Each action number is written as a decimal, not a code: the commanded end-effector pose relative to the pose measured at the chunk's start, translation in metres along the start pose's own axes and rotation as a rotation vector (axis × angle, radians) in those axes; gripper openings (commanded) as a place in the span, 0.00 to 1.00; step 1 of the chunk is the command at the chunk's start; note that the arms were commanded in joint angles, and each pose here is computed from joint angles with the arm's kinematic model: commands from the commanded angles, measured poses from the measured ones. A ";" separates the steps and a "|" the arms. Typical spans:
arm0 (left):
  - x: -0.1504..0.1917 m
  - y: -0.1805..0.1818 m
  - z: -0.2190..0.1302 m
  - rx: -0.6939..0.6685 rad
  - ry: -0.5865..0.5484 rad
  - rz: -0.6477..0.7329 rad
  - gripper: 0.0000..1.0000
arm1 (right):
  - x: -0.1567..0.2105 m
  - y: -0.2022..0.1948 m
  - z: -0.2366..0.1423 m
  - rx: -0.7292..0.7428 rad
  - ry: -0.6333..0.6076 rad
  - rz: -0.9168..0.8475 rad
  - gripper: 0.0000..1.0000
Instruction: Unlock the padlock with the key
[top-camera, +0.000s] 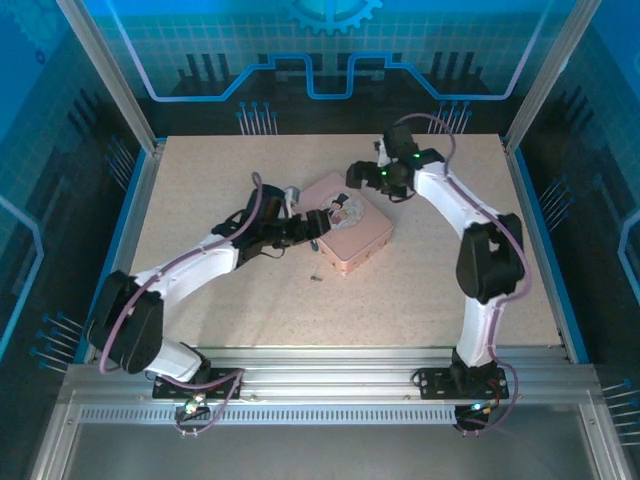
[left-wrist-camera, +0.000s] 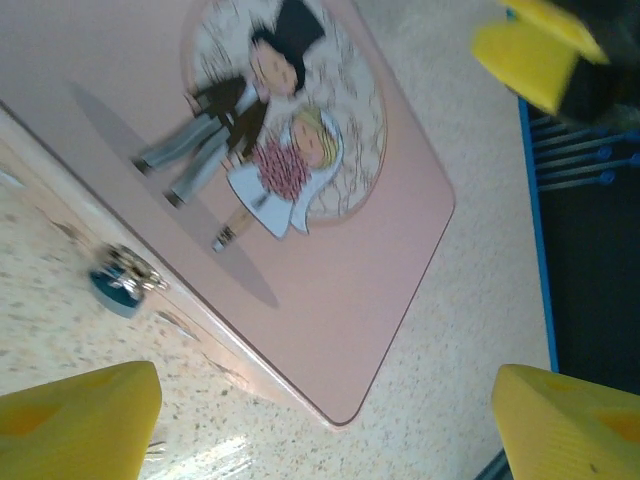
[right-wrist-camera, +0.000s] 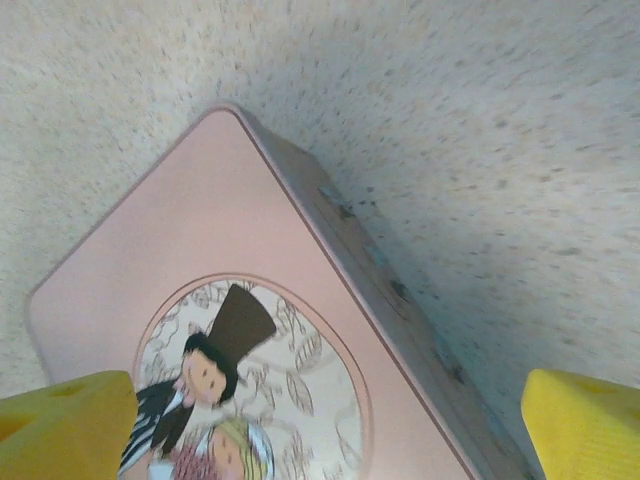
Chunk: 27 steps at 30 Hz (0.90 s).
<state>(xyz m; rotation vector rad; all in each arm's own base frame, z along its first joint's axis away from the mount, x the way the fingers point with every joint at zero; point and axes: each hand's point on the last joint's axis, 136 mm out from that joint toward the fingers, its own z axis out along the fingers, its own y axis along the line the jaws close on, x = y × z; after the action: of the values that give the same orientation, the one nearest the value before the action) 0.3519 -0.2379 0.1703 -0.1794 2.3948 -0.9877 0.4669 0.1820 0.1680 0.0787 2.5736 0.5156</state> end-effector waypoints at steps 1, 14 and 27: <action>-0.025 0.010 -0.019 -0.061 -0.024 0.048 0.90 | 0.013 -0.016 -0.038 0.031 -0.018 0.049 1.00; -0.124 0.041 0.049 -0.127 0.044 0.088 0.99 | 0.128 -0.024 -0.062 -0.149 0.019 0.270 1.00; -0.096 0.055 0.083 -0.075 0.187 0.045 0.90 | 0.148 -0.007 -0.009 -0.225 0.102 0.339 0.94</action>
<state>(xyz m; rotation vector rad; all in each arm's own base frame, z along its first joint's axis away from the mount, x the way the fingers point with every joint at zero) 0.4993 -0.2147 0.1131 -0.1084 2.5938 -0.8621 0.3170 0.1783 0.0970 0.4317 2.6286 0.8734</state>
